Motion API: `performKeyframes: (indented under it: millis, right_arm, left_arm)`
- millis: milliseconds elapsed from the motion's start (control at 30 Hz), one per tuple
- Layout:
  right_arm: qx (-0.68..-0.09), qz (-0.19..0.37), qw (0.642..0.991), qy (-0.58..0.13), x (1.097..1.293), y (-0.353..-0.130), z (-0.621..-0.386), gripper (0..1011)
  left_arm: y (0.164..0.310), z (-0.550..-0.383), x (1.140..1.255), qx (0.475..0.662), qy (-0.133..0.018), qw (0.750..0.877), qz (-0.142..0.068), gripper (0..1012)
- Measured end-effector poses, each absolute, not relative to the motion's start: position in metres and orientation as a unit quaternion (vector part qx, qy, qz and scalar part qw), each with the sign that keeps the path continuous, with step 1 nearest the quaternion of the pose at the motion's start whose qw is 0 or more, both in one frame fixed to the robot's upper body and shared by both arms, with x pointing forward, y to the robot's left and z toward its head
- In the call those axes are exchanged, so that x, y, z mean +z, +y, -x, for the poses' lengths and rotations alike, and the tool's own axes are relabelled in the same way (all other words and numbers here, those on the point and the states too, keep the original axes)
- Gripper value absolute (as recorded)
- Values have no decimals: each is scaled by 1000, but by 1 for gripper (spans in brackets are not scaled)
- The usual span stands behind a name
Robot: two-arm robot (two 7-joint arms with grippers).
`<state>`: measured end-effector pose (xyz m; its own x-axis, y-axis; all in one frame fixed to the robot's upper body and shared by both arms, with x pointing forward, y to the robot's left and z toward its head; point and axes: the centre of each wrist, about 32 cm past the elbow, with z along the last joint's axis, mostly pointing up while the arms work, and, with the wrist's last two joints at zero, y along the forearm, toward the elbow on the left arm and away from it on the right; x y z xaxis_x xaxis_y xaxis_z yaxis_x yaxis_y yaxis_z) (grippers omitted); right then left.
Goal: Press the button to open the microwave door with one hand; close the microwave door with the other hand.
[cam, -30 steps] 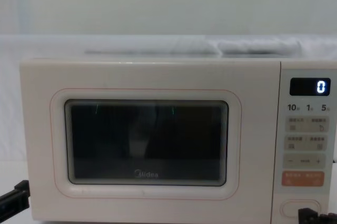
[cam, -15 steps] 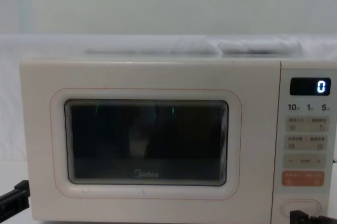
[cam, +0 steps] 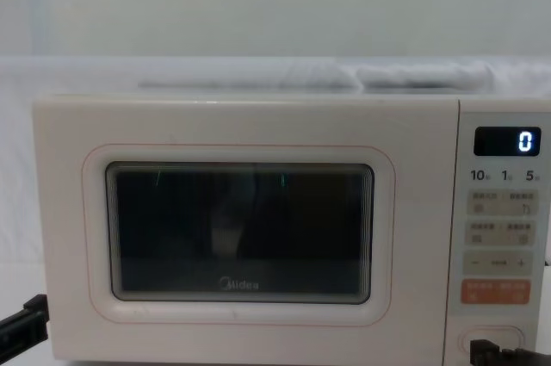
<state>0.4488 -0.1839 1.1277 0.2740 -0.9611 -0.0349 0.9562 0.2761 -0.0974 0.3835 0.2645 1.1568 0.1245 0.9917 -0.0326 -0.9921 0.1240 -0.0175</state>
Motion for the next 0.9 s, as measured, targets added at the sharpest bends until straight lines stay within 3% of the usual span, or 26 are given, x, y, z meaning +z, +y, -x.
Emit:
performKeyframes:
  millis: [900]
  right_arm:
    - [-622, 27, 782, 41, 1124, -188, -471, 0]
  left_arm:
    - [265, -384, 1157, 662, 6, 750, 17, 1001]
